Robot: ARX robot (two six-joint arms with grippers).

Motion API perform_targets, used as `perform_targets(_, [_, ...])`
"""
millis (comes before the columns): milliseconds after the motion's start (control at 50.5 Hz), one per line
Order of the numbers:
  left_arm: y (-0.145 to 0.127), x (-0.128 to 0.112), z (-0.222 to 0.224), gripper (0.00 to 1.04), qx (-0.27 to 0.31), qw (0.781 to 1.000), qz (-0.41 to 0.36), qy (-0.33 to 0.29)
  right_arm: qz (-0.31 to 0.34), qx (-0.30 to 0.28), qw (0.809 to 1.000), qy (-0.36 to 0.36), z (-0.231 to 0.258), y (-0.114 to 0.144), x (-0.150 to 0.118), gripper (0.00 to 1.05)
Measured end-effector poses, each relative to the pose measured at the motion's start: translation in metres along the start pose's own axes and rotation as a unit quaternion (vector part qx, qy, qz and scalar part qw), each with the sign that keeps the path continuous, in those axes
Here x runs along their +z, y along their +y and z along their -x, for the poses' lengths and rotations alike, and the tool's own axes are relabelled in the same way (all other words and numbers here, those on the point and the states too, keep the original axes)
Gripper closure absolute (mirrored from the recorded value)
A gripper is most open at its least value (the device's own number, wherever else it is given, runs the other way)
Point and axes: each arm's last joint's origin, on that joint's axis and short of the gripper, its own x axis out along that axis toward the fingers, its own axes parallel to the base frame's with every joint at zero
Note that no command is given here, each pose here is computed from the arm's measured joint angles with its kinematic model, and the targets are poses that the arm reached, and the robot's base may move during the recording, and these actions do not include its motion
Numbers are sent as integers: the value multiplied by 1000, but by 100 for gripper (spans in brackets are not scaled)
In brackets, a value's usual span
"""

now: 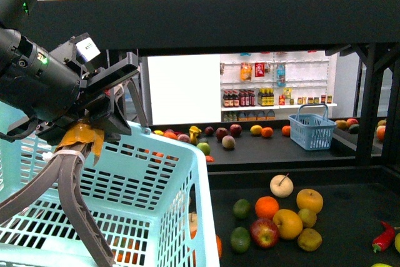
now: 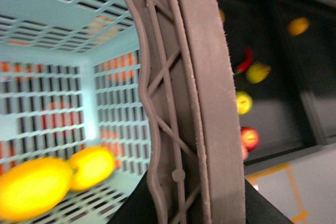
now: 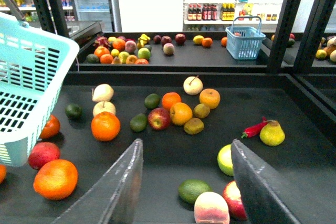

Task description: Pick lemon from shelf

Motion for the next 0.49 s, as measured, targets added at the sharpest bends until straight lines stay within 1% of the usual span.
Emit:
perform_targets(20, [1,1,-1,88,-24,1000,7,-11,0,0,1000,0,0,0,0,37])
perform_targets(59, [1,1,-2,88,-41,999,12,-21,0,0,1000,0,0,0,0,29])
perform_targets(99, [1,3,-1,88,-45,998,19,-26,0,0,1000,0,0,0,0,19])
perform_targets(178, [3,4,0,88,-45,998,33,-30,0,0,1000,0,0,0,0,7])
perform_targets(198, [3,5,0,88,-45,998,36,-31,0,0,1000,0,0,0,0,6])
perform_targets(317, [10,8,3,88,-36,996,64,-40,0,0,1000,0,0,0,0,8])
perform_targets(396, [19,12,7,88,-15,994,88,-57,0,0,1000,0,0,0,0,8])
perform_targets(435, [28,16,11,88,5,992,106,-72,0,0,1000,0,0,0,0,8])
perform_targets(495, [49,23,22,88,64,981,142,-112,0,0,1000,0,0,0,0,8])
